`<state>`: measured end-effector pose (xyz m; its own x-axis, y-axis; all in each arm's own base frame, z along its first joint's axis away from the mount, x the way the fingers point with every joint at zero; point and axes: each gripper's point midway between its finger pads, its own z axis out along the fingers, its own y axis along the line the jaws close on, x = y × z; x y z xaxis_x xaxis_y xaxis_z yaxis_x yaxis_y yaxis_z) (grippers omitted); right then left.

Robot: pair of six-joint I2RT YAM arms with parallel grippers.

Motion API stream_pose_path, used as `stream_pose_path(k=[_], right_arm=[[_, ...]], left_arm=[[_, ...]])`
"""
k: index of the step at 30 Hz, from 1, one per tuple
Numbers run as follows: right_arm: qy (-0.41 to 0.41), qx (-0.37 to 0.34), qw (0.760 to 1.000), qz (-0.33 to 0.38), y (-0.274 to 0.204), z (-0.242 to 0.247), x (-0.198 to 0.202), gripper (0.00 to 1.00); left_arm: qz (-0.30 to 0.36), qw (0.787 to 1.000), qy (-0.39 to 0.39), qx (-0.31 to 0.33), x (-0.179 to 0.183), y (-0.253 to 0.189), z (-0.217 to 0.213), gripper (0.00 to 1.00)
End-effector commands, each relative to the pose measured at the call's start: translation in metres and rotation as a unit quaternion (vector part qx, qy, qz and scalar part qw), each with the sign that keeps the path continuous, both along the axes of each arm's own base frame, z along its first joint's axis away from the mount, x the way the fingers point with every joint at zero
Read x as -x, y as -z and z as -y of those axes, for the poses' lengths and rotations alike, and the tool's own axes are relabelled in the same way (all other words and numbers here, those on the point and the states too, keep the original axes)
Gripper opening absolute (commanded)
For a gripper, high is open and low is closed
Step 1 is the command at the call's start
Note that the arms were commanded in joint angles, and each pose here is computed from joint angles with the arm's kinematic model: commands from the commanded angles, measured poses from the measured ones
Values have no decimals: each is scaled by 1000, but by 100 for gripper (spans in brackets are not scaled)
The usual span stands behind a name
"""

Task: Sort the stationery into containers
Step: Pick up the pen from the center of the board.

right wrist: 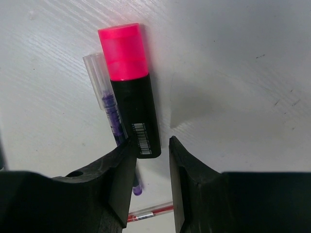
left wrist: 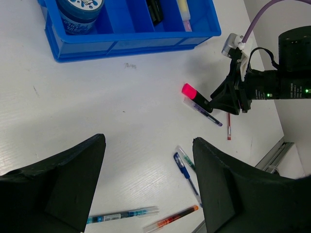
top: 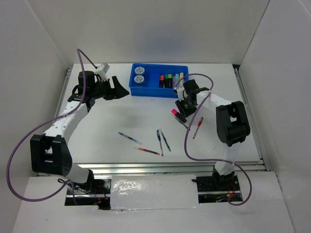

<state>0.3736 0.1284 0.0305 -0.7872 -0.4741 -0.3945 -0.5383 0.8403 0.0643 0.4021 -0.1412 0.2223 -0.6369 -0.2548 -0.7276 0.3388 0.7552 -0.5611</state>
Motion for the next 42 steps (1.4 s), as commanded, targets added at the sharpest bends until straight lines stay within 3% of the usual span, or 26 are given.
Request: stream_pose_path(k=[1,9,18,42], right_arm=[[-9,7,1000,0,-4,-1,-7,39],[-26,7,999,-30,1,-6,-4,37],[-27,2,999,-26,-3,-9,-1,43],[-28,40,997,-54,10,-13,6,40]], left_arm=[[40,999,5,7,0,-23,0,84],[40,999,4,5,0,-23,-2,84],[39,999,2,6,0,-21,-3,84],[42,999,1,2,0,-24,-5,86]])
